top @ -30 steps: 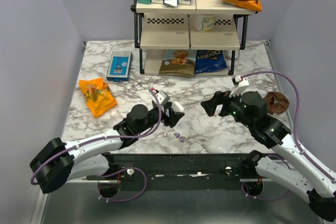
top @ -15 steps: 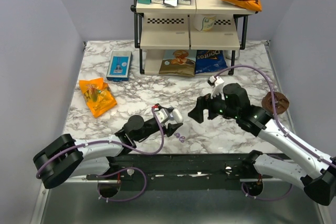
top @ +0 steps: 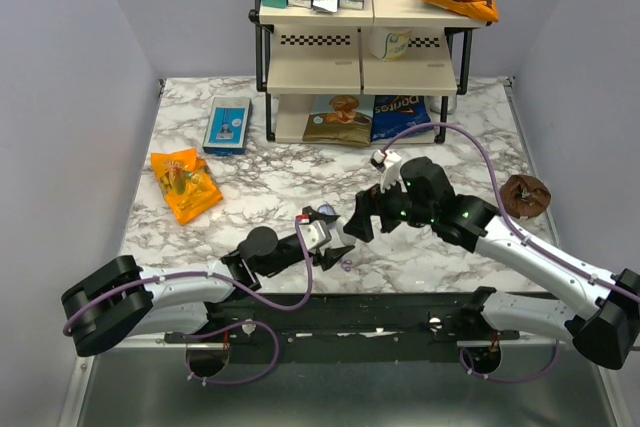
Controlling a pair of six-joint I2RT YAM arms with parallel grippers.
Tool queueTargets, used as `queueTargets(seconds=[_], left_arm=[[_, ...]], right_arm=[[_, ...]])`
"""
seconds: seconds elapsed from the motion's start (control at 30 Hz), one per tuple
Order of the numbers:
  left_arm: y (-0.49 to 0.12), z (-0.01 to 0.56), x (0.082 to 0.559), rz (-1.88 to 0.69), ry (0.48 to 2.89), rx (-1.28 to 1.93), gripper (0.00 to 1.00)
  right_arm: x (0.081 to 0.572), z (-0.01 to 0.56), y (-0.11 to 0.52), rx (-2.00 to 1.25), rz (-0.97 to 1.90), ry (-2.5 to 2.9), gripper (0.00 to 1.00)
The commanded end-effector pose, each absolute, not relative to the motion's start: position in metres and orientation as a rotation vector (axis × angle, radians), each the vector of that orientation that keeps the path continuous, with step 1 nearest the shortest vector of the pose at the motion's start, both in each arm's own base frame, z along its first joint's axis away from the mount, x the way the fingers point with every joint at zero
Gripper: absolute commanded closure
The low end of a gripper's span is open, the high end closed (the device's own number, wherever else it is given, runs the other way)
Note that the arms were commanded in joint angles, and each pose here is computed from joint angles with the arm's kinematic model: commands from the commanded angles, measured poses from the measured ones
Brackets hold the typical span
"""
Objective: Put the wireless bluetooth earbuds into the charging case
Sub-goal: Open the charging case.
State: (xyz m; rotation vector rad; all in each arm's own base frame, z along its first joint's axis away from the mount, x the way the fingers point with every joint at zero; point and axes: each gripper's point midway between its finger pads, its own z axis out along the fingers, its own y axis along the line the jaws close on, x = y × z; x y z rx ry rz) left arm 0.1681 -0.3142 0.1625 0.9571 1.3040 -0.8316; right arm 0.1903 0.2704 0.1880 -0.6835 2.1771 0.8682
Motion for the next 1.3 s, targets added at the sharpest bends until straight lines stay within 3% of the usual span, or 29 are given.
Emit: queueTargets(seconds=[0.0, 1.27], left_arm=[[-0.317, 0.186, 0.168, -0.820, 1.224, 0.931, 1.00], [-0.304, 0.189, 0.161, -0.778, 1.222, 0.899, 1.00]], right_arm=[[0.188, 0.194, 0.277, -0.708, 0.901, 2.162, 0.00], [0.193, 0.176, 0.253, -0.577, 0.760, 2.242, 0.00]])
